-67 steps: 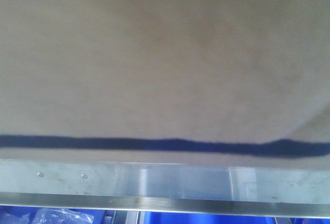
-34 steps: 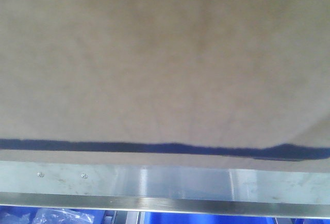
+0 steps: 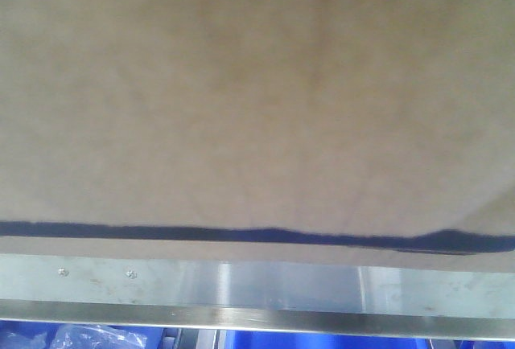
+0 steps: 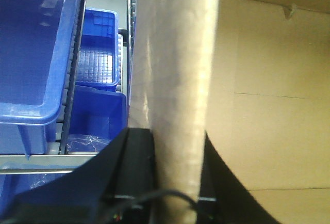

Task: Grab box from left shelf to table start
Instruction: 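Lift the box with both grippers and pull it off the shelf, then hold the box with both grippers while the base drives to the table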

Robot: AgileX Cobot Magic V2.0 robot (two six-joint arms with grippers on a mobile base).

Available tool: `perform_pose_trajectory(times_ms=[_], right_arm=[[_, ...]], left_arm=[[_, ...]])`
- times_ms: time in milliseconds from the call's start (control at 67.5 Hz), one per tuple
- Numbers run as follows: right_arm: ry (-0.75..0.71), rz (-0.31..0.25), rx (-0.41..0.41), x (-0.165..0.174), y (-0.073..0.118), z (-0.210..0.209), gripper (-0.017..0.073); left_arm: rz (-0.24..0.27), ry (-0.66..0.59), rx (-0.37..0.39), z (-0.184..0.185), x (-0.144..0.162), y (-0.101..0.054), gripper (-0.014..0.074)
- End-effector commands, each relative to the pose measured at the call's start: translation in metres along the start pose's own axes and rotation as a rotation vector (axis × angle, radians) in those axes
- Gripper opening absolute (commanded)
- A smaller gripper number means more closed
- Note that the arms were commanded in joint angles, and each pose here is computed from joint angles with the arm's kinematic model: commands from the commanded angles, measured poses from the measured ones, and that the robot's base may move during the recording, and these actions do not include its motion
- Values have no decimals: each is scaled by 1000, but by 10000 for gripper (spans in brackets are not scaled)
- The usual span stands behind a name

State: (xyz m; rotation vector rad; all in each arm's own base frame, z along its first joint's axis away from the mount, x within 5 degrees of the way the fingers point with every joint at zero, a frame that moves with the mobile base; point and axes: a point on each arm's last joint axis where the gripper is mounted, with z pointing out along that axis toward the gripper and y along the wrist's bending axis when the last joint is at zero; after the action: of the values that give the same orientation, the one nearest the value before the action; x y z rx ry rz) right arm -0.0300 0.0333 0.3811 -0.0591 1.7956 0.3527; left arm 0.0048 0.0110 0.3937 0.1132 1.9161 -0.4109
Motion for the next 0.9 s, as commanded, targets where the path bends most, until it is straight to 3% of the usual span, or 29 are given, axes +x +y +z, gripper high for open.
perform_pose_trajectory(times_ms=[0, 889], right_arm=[[-135, -29, 44, -19, -2, -1, 57], [-134, -29, 44, -19, -2, -1, 57]], left_arm=[[-58, -219, 114, -13, -25, -9, -92], [-58, -219, 114, -13, -25, -9, -92]])
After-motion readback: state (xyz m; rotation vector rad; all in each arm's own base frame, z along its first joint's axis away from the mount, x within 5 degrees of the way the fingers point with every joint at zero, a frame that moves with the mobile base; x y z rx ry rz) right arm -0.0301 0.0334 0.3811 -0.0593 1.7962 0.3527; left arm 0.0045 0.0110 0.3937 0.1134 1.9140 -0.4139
